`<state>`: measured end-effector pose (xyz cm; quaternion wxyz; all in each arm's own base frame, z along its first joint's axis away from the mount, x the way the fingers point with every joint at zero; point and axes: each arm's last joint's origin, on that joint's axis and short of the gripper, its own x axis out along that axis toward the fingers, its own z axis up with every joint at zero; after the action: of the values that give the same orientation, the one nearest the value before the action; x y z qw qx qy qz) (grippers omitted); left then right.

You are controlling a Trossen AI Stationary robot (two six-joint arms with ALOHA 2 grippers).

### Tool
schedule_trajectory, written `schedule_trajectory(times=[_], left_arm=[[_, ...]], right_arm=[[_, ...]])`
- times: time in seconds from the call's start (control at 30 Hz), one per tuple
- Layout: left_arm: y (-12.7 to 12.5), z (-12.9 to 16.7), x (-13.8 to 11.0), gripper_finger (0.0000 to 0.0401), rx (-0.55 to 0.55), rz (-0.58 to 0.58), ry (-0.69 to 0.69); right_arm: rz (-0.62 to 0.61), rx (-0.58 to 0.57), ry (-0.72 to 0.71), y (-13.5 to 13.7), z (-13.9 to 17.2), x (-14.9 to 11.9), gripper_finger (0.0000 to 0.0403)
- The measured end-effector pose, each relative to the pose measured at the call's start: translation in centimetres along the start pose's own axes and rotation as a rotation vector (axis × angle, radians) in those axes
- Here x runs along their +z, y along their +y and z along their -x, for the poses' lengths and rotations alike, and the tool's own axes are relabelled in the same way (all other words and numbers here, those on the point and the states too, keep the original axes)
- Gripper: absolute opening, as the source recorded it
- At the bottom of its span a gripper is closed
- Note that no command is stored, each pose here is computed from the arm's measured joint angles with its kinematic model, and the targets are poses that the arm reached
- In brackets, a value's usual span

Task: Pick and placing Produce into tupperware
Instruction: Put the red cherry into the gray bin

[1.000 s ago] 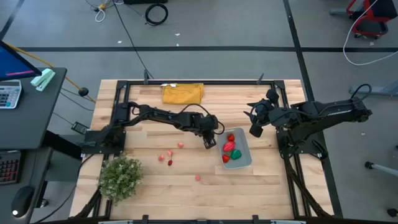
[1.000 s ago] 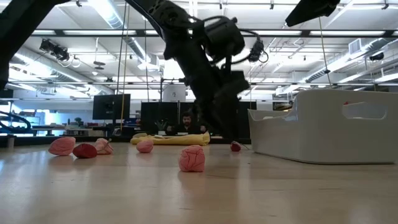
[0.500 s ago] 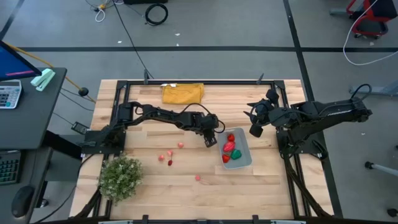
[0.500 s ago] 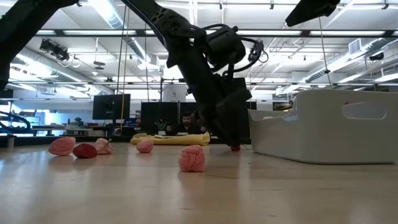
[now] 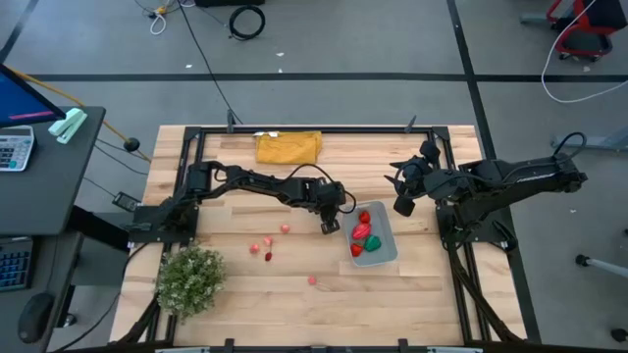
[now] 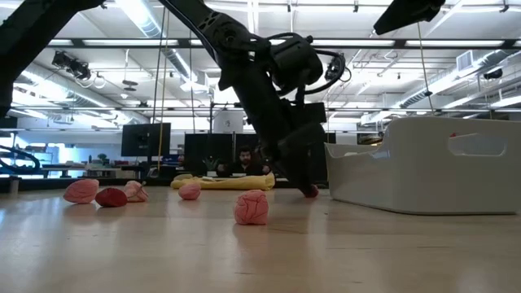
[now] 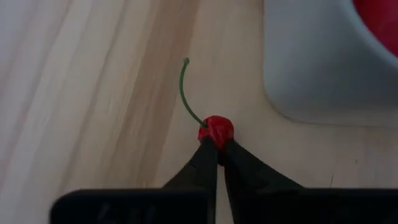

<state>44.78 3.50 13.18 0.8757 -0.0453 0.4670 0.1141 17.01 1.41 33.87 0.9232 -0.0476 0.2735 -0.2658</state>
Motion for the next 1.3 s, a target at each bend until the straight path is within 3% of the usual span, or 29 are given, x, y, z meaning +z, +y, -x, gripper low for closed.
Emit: schedule_trajectory(times=[0.23, 0.37, 0.6, 0.87, 1.17, 1.3], left_arm=[[-0.4, 0.4, -0.2, 0.0011, 0.17, -0.106, 0.008], [-0.6, 2.1, 0.4, 0.0009, 0.253, -0.131, -0.021], [-2.2, 4.8, 0.9, 0.0007, 0.51, -0.237, -0.079], [-6.3, 5.7, 1.5, 0.0008, 0.472, -0.455, -0.198], [-9.3, 6.6, 1.7, 0.0015, 0.447, -0.553, -0.3], [-10.4, 6.7, 1.4, 0.0007, 0.307, -0.585, -0.317]], right_arm=[[0.0, 0.0, 0.0, 0.0, 0.0, 0.0, 0.0168], [0.0, 0.0, 0.0, 0.0, 0.0, 0.0, 0.0168], [0.0, 0.0, 0.0, 0.0, 0.0, 0.0, 0.0169], [0.001, 0.0, 0.0, 0.0, 0.0, 0.0, 0.0169], [0.001, 0.0, 0.0, 0.0, 0.0, 0.0, 0.0169], [0.001, 0.0, 0.0, 0.0, 0.0, 0.0, 0.0169]])
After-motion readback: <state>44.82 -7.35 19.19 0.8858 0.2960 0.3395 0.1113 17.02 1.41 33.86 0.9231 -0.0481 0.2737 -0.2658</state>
